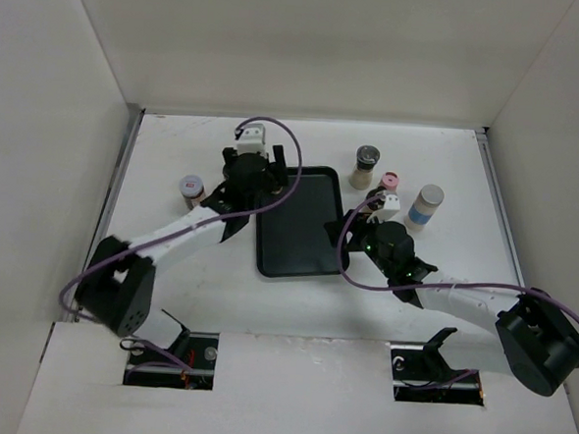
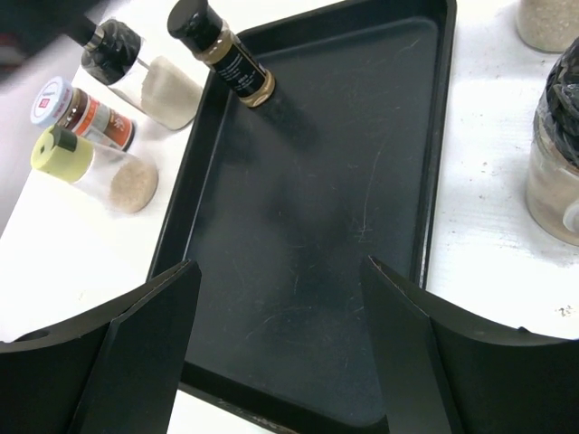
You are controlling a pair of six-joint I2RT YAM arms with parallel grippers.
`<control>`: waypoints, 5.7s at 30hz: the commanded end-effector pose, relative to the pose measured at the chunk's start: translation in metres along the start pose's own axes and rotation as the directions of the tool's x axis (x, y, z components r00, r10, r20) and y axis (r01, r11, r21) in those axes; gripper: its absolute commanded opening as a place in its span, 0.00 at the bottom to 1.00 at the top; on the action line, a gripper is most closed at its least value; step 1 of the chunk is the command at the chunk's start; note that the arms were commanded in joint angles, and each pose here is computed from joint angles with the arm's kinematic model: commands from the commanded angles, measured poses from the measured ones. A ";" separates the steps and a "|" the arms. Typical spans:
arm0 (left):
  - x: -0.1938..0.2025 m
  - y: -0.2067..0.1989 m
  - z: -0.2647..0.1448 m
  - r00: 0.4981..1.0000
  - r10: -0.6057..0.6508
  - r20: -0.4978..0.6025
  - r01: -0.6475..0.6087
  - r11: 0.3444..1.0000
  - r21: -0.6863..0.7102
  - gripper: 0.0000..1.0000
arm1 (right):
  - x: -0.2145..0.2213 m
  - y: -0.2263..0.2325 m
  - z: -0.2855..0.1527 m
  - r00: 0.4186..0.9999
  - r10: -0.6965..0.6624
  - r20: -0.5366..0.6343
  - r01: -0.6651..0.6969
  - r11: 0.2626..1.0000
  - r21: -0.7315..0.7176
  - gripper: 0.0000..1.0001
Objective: Organize the condiment bottles
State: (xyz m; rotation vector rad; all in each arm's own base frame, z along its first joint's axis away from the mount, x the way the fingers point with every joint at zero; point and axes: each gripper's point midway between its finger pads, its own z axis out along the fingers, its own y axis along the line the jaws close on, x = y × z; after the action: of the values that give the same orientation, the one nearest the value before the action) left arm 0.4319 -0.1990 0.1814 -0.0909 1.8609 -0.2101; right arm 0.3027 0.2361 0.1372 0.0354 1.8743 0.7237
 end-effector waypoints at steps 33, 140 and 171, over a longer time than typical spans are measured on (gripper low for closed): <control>0.003 0.113 -0.076 0.998 -0.054 0.033 0.061 0.946 -0.318 0.32 | -0.010 0.017 0.009 1.000 0.022 0.016 -0.021 0.998 -0.054 0.72; 0.069 -0.028 -0.065 0.997 -0.005 -0.076 0.006 1.000 0.008 0.53 | -0.015 0.020 0.004 0.999 0.027 0.034 -0.025 0.997 -0.070 0.88; 0.009 0.192 -0.014 0.977 -0.210 0.041 0.204 0.855 -0.477 0.84 | -0.002 0.021 0.013 0.999 0.032 -0.020 -0.034 0.996 -0.078 0.87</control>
State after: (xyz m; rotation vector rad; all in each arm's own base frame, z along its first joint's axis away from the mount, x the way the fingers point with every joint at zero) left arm 0.3996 -0.0069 0.1118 -0.6151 1.9674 0.1925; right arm 0.2997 0.2465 0.1183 0.0126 1.9417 0.7563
